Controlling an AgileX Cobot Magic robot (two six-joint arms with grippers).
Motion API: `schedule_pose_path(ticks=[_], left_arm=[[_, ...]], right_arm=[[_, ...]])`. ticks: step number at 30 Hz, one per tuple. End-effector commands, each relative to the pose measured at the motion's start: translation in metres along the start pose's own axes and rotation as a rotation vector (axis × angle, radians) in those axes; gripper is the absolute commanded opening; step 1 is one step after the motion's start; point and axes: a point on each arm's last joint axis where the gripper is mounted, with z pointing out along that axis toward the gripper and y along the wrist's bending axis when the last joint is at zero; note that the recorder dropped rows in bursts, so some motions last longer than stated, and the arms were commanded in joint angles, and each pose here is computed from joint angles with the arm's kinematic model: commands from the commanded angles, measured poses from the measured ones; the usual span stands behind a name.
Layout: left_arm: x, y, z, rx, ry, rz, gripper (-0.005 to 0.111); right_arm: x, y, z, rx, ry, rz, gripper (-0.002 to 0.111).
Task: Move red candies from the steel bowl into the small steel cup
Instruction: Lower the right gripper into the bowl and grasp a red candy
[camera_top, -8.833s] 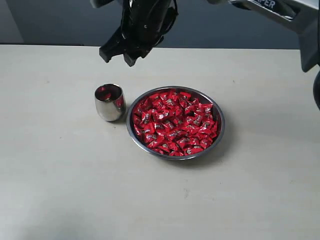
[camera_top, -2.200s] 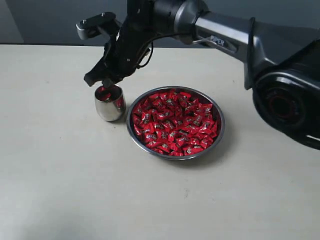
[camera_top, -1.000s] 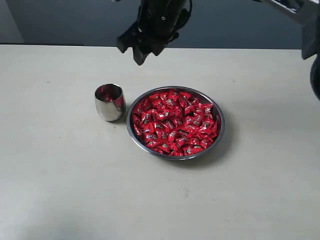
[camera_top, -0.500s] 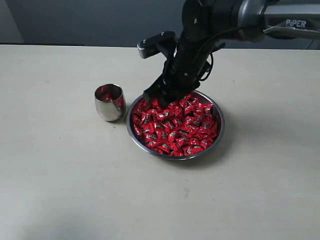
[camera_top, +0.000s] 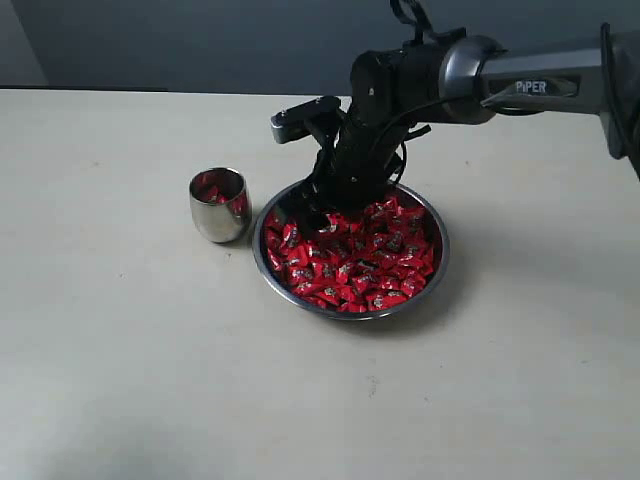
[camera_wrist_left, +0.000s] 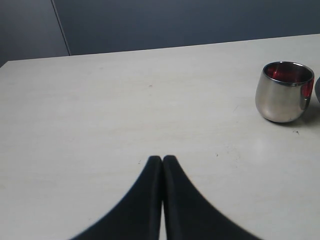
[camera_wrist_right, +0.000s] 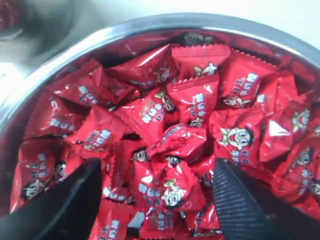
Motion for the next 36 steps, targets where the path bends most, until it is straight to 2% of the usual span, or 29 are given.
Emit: schedule_pose_path(ticks=[1, 3, 8, 11, 14, 22, 29, 36], left_arm=[[-0.003, 0.000, -0.001, 0.004, -0.020, 0.000, 0.000], [-0.003, 0.000, -0.001, 0.004, -0.020, 0.000, 0.000], [-0.003, 0.000, -0.001, 0.004, -0.020, 0.000, 0.000], [-0.003, 0.000, -0.001, 0.004, -0.020, 0.000, 0.000], [-0.003, 0.000, -0.001, 0.004, -0.020, 0.000, 0.000], [-0.003, 0.000, -0.001, 0.004, -0.020, 0.000, 0.000], [-0.003, 0.000, -0.001, 0.004, -0.020, 0.000, 0.000], [-0.003, 0.000, -0.001, 0.004, -0.020, 0.000, 0.000]], right_arm=[[0.002, -0.003, 0.009, 0.001, 0.011, 0.002, 0.061], [0.003, -0.003, 0.011, 0.004, 0.018, 0.000, 0.055], [0.003, -0.004, 0.011, 0.015, 0.024, -0.015, 0.027], [0.001, -0.003, 0.005, 0.009, 0.039, -0.018, 0.019], [-0.002, -0.002, -0.003, 0.002, 0.055, -0.021, 0.022], [-0.004, -0.001, -0.011, -0.002, 0.073, -0.027, 0.050], [-0.002, -0.002, -0.013, 0.008, 0.094, -0.040, 0.050], [0.008, -0.003, -0.015, 0.018, 0.210, -0.081, 0.050]])
